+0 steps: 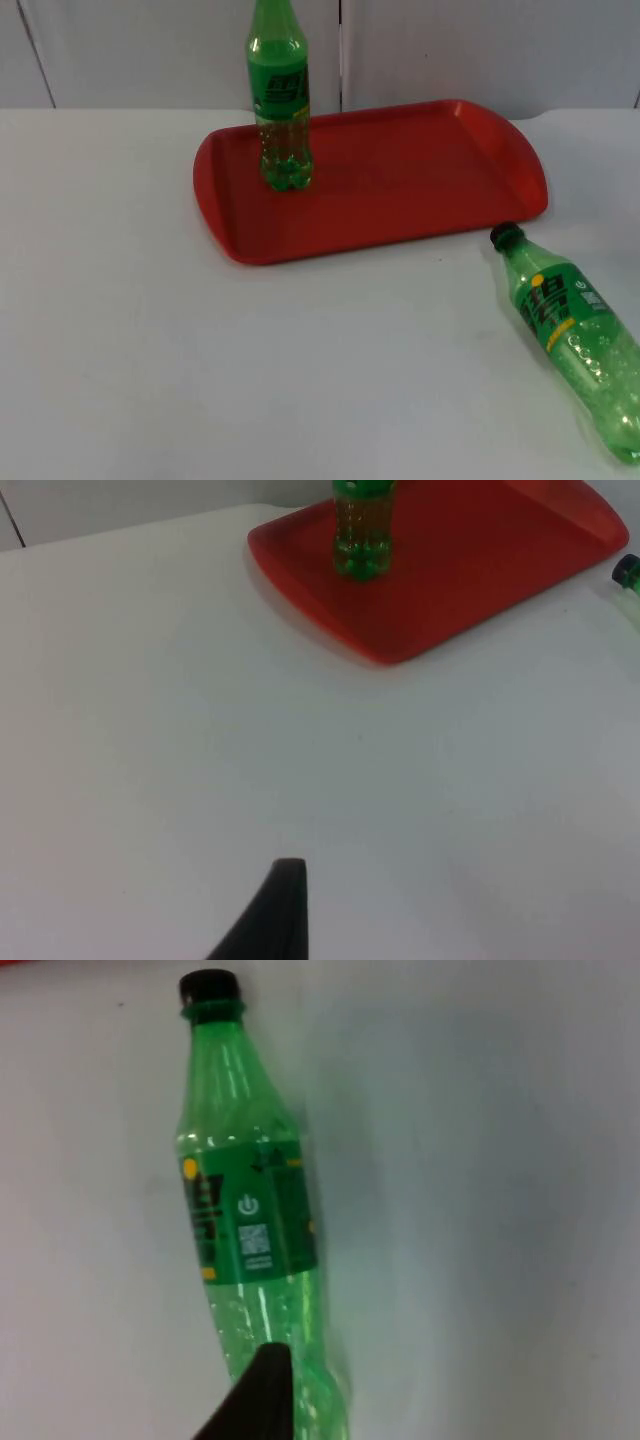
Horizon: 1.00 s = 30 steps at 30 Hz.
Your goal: Place the bottle upright on the tray.
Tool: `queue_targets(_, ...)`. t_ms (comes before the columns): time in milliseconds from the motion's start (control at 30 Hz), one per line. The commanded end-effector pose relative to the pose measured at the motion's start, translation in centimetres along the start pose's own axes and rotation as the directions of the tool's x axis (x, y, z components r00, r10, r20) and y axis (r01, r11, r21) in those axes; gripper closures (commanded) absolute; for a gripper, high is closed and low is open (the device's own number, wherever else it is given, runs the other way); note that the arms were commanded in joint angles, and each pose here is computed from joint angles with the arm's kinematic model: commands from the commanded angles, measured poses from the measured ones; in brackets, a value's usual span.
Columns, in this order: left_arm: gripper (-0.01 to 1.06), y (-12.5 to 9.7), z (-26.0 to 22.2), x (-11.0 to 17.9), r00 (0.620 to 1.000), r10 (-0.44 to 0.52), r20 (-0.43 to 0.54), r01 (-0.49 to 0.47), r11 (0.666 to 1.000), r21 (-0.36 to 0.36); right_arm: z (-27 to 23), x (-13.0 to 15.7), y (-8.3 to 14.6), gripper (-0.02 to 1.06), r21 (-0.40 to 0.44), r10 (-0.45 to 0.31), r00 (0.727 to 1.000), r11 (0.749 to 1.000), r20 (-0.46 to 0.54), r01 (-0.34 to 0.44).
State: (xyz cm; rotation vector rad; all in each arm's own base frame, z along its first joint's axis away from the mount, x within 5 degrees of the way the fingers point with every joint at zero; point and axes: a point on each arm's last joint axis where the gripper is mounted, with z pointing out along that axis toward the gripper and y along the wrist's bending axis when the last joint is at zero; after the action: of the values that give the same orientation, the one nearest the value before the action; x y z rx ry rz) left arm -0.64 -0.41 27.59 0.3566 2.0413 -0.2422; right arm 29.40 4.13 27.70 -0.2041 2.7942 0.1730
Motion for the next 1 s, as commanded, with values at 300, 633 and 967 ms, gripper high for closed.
queue_targets(300,0.0,0.1,0.1,0.1,1.0,-0.004,0.0,0.004,1.0,-0.002,5.3,-0.7,6.9,0.0,-0.009,-0.158,0.985,0.987,-0.074,0.158)
queue_targets(633,0.0,0.1,0.1,0.1,1.0,-0.004,0.0,0.004,1.0,-0.002,9.0,-0.9,9.0,0.0,0.054,-0.169,0.981,0.983,-0.093,0.174)
queue_targets(967,0.0,0.1,0.1,0.1,1.0,-0.004,0.0,0.004,1.0,-0.002,12.3,-2.4,9.4,0.0,0.065,-0.165,0.974,0.982,-0.155,0.177)
